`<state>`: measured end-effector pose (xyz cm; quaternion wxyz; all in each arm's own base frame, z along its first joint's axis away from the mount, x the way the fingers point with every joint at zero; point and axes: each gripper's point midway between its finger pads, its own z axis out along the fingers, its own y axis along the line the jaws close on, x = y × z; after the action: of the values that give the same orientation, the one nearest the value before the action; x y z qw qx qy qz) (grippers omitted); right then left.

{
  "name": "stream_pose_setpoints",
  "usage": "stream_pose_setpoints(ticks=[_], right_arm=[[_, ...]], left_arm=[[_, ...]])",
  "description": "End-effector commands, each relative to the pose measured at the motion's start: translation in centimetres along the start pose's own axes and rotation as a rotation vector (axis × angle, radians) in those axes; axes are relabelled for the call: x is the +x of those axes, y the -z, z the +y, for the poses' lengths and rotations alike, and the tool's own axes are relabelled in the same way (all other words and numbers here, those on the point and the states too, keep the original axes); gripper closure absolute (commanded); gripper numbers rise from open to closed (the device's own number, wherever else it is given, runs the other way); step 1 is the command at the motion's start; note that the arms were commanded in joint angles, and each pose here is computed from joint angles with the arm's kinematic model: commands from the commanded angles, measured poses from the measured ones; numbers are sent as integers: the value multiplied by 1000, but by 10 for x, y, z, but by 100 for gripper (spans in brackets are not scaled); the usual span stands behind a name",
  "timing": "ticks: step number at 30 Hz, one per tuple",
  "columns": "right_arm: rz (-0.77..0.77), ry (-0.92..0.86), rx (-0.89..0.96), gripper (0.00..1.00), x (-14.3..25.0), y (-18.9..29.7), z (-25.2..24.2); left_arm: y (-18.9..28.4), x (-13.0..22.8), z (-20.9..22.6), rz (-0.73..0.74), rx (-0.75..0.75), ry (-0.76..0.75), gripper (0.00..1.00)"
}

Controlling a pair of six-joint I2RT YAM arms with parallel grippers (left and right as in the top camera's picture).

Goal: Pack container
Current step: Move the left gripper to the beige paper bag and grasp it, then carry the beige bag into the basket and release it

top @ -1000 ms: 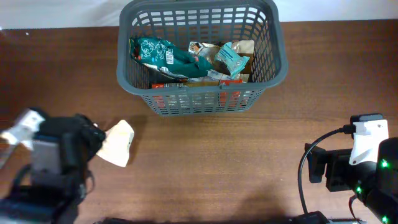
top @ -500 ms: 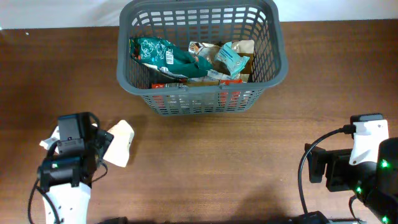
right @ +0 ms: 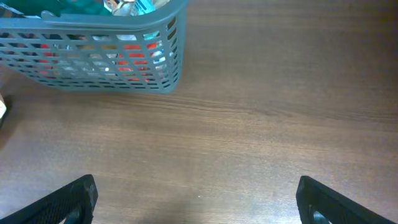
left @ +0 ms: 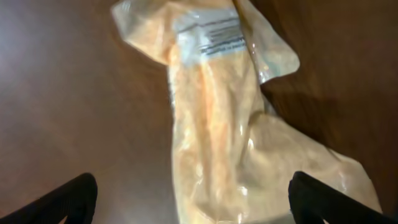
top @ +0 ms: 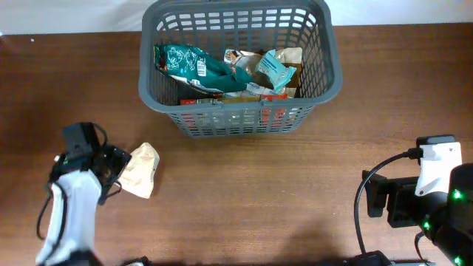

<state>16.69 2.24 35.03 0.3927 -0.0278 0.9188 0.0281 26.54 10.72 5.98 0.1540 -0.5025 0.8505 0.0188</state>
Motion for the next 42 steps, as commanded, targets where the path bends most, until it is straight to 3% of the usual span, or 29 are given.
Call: stream_pose_setpoints(ticks=[1,9,15,17,28,35,42], right_arm=[[-2,-3,2,1,0,0,-1],[-2,-3,2,1,0,0,-1],[-2,-3,2,1,0,0,-1],[-2,-3,2,1,0,0,-1],[-2,-3,2,1,0,0,-1],[-2,-3,2,1,0,0,-1],[-2,-3,2,1,0,0,-1]], left_arm=[[-24,7,-4,61,0,-25,8],[-63,7,-16,90,16,-47,11],[-68,5,-19,83,21,-47,36],[-68,4,-19,80,23,-47,54],[-63,0,-24,78,37,-71,81],[3,-50,-51,-53,92,-118,90],[141,-108,-76,-345,257,-126,90]])
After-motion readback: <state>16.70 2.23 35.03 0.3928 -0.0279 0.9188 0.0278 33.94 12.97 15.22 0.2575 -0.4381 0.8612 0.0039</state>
